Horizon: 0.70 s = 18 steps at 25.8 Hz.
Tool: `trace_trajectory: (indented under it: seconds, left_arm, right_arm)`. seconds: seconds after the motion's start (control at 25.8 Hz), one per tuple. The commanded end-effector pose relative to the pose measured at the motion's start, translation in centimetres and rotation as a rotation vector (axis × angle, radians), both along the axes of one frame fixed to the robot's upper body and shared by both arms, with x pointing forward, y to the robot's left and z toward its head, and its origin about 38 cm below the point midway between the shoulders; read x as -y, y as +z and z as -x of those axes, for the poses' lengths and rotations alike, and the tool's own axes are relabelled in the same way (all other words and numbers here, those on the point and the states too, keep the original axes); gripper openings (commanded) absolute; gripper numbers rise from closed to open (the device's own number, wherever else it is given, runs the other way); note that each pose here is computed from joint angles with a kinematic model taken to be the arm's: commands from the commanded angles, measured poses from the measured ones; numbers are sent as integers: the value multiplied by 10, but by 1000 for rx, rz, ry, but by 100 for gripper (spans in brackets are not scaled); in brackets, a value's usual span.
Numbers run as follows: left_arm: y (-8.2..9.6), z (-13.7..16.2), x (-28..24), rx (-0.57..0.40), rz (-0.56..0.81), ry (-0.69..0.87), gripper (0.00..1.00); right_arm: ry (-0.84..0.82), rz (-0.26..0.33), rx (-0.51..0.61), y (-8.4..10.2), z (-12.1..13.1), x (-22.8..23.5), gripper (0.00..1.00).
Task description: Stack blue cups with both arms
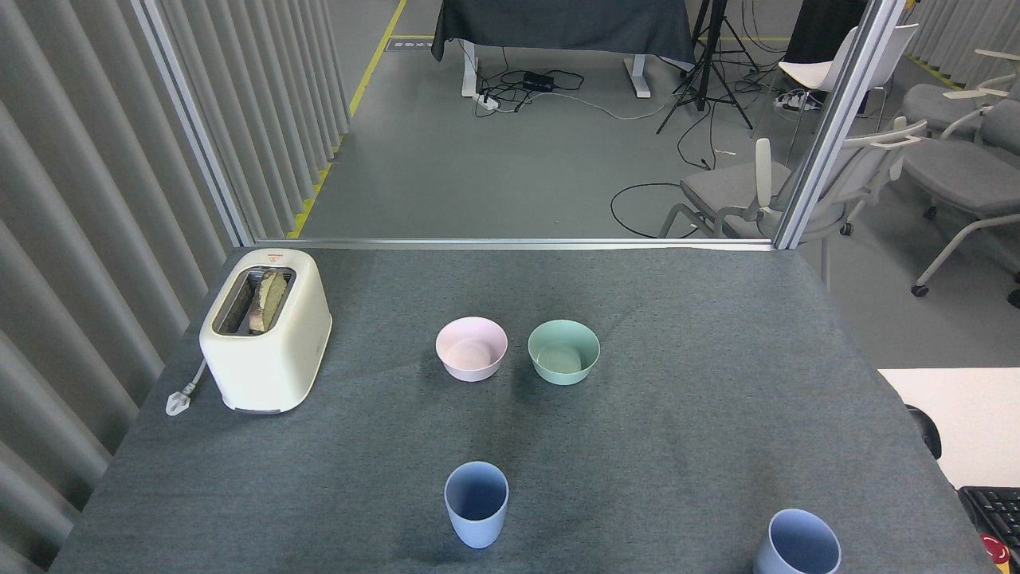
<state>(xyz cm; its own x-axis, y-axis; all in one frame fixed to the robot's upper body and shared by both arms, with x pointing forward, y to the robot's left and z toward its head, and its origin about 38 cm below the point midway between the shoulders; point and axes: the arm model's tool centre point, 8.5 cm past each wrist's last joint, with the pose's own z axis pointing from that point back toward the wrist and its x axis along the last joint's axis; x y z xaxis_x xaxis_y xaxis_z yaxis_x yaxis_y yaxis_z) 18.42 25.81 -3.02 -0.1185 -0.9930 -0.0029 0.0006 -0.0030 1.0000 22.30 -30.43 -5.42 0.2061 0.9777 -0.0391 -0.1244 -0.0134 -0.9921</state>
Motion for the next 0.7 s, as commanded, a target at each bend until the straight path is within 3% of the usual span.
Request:
trace_trajectory:
  seconds: [0.0, 0.39, 0.58, 0.66]
  left_arm:
    - [0, 0, 0, -1, 0, 0, 100]
    - [-1, 0, 0, -3, 6, 2, 100]
    - [0, 0, -1, -2, 23, 13, 100]
    - [0, 0, -2, -3, 32, 18, 100]
  right_arm:
    - [3, -1, 15, 4, -8, -1, 100]
    - [21, 10, 53, 20, -38, 4, 100]
    - [20, 11, 61, 22, -42, 5, 100]
    - [19, 18, 62, 22, -41, 6, 95]
